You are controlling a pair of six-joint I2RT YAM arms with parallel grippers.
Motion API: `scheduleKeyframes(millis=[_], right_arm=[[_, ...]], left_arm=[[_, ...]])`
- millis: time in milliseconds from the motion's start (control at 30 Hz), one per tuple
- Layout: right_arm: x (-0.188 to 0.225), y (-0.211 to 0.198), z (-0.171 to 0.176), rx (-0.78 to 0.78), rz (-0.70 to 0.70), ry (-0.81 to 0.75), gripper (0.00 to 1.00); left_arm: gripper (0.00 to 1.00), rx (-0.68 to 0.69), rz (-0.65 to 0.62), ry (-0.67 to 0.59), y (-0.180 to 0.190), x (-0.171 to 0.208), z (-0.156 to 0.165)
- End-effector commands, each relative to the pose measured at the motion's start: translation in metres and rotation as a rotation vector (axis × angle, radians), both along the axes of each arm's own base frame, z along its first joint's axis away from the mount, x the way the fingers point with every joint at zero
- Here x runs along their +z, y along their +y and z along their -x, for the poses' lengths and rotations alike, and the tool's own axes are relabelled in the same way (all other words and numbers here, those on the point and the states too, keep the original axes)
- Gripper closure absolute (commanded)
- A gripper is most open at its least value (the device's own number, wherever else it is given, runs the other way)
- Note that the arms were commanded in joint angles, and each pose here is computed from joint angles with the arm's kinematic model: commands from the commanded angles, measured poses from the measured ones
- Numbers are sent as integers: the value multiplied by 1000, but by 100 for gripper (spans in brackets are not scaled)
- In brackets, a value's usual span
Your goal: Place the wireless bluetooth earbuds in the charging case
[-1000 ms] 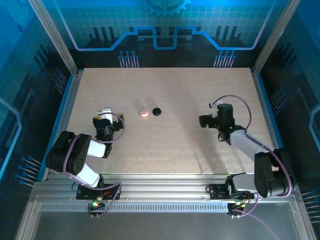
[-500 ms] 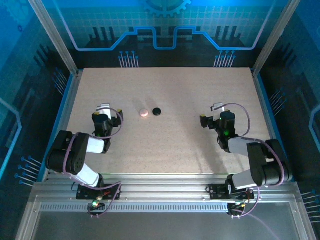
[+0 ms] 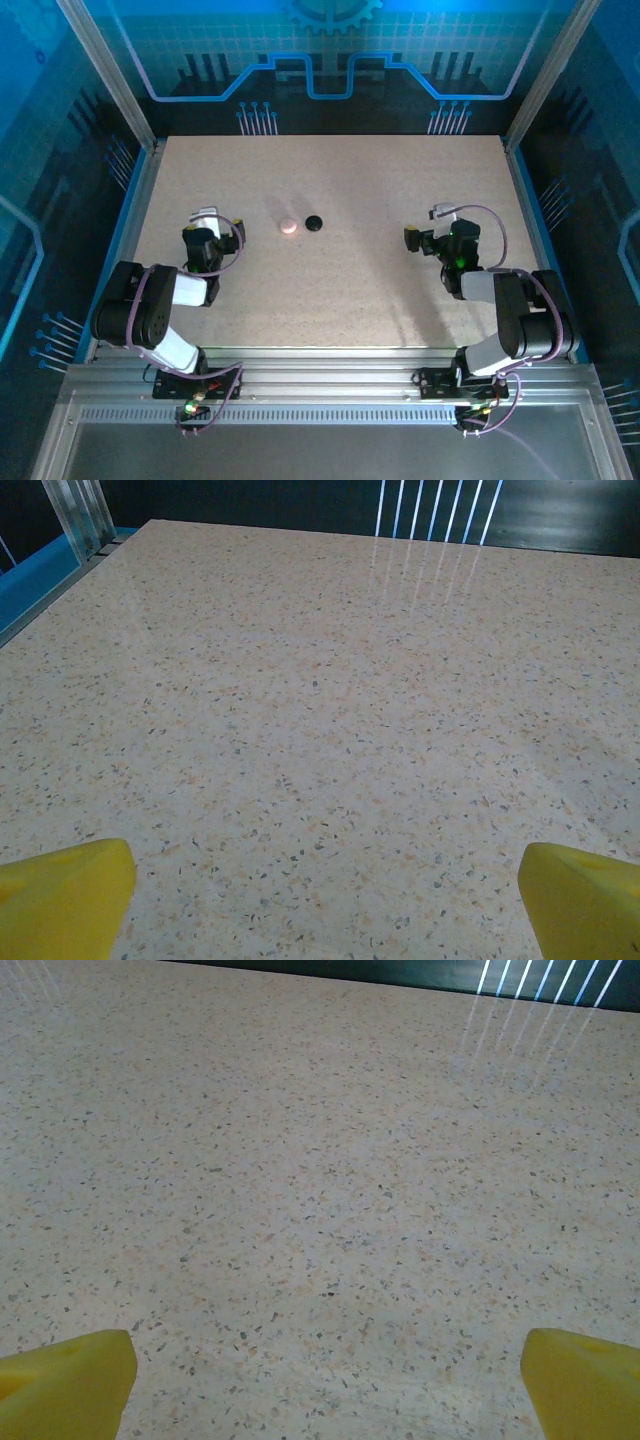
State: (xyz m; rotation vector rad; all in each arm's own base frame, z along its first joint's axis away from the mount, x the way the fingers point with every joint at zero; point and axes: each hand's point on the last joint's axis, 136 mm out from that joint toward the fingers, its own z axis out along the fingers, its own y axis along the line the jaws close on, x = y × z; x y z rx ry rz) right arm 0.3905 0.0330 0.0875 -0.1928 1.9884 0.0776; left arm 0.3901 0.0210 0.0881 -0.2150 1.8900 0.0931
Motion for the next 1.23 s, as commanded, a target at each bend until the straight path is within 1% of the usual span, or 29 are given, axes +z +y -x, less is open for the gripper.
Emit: scheduleKeyframes(millis=[0,1200], right_arm=[[7,1,-7,9,-24,-21,0],[7,1,-6,12,-27,-21,0]], left_arm=[[1,-11,18,-30,-1,10,-3],[1,-12,15,-27,-1,10,-4]])
